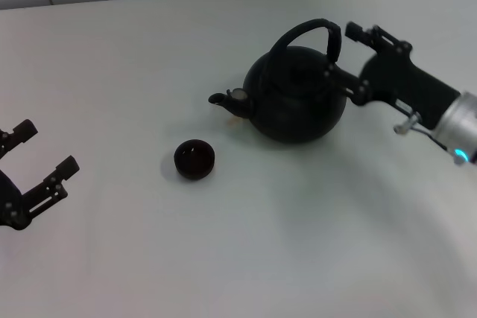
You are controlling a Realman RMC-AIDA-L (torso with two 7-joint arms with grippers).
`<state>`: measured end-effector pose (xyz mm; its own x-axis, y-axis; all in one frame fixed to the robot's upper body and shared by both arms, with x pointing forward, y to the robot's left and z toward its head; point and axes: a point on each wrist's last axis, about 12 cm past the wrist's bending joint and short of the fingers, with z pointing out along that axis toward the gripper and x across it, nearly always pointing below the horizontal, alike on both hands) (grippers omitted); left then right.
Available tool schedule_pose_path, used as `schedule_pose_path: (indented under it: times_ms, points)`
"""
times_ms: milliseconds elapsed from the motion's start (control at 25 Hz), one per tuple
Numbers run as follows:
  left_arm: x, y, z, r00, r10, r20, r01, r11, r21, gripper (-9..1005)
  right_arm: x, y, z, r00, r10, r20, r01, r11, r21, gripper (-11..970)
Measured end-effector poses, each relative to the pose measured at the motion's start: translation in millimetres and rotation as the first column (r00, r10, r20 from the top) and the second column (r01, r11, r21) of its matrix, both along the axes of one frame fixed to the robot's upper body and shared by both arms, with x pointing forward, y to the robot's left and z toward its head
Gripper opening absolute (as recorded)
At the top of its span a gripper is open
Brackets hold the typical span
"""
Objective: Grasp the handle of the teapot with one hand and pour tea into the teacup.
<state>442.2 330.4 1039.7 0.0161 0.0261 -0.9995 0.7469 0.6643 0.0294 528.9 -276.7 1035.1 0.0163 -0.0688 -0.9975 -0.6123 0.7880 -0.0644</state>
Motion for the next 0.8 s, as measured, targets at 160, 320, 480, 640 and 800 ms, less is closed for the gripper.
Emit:
schedule_pose_path:
  times_ms: [160,320,480,640,800]
  points:
    - [0.7,-1,-0.5,1.0,0.005,-0.005,-0.005,1.0,-0.007,803,-31.3,-14,-10.4,1.0,-0.023,-0.012,0.023,0.999,0.044,739]
    - [-0.3,-2,-2.0,1.0,0.002,-0.01,-0.002,1.0,-0.013,802,-70.7,-36,-18.4,0.994,-0.108,0.001,0.107,0.99,0.088,739]
    - [-0.2,-4,-1.6,1.0,-0.01,-0.009,0.01,1.0,-0.018,802,-77.9,-40,-20.5,0.991,-0.134,-0.002,0.134,0.986,0.097,739]
    - [-0.4,-4,-1.9,1.0,-0.013,-0.012,0.013,1.0,-0.018,802,-77.2,-40,-19.9,0.991,-0.13,-0.001,0.13,0.987,0.099,739]
    - [-0.7,-4,-2.1,1.0,-0.015,-0.014,0.015,1.0,-0.019,802,-76.1,-37,-16.0,0.996,-0.089,0.001,0.088,0.988,0.128,740]
